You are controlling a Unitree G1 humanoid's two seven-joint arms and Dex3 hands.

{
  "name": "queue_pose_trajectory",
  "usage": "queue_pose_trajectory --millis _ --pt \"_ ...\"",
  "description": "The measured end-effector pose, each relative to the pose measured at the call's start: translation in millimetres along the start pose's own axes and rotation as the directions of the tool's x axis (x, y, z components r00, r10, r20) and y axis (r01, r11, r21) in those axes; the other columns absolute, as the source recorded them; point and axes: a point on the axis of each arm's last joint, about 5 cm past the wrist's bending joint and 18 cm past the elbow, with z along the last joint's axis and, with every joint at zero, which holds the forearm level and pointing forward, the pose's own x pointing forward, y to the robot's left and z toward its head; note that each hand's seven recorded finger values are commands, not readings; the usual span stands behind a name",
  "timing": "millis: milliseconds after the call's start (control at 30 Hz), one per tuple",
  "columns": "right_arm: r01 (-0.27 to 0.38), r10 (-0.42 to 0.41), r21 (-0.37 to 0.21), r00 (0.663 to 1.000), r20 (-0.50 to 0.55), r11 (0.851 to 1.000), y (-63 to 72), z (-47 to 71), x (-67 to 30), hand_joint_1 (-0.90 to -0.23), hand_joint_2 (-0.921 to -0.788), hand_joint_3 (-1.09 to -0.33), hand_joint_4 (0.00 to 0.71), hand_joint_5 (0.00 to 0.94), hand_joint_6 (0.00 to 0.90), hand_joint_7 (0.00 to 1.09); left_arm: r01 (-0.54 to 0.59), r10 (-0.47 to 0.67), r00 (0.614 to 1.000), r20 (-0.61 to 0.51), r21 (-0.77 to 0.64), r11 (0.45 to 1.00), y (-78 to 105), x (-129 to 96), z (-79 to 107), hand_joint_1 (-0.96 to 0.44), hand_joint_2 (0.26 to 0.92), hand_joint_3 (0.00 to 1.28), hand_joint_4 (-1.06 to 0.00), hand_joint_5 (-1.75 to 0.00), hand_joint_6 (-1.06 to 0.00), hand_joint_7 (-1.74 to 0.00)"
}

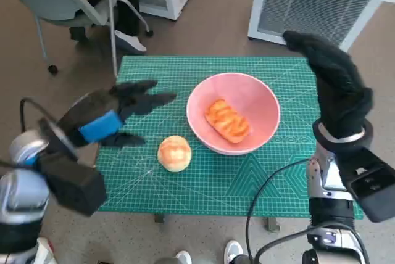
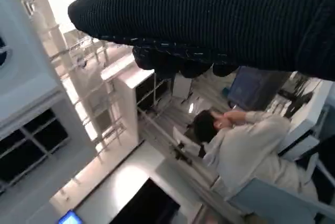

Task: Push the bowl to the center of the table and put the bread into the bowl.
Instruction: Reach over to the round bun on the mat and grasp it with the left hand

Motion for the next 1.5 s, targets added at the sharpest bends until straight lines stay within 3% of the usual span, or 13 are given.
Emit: queue_pose_trajectory --millis 633,1500 --pt "-0.011 0.012 0.007 1.0 -0.006 1.0 0.2 -0.9 -0.9 -0.583 -0.921 -0.717 0.269 0.0 0.208 0.3 0.118 -0.121 0.992 -0.041 -0.067 0.991 -24.7 0.6 -7.1 -0.24 0.851 0.01 -0.36 0.0 -0.47 0.0" --pt "-0.014 0.014 0.001 1.0 -0.022 1.0 -1.4 -0.6 -3.3 -0.577 -0.921 -0.724 0.274 0.002 0.187 0.35 0.256 -0.265 0.96 -0.094 -0.097 0.962 -66.6 50.4 -24.7 -0.2 0.857 0.0 -0.38 0.0 -0.46 0.0"
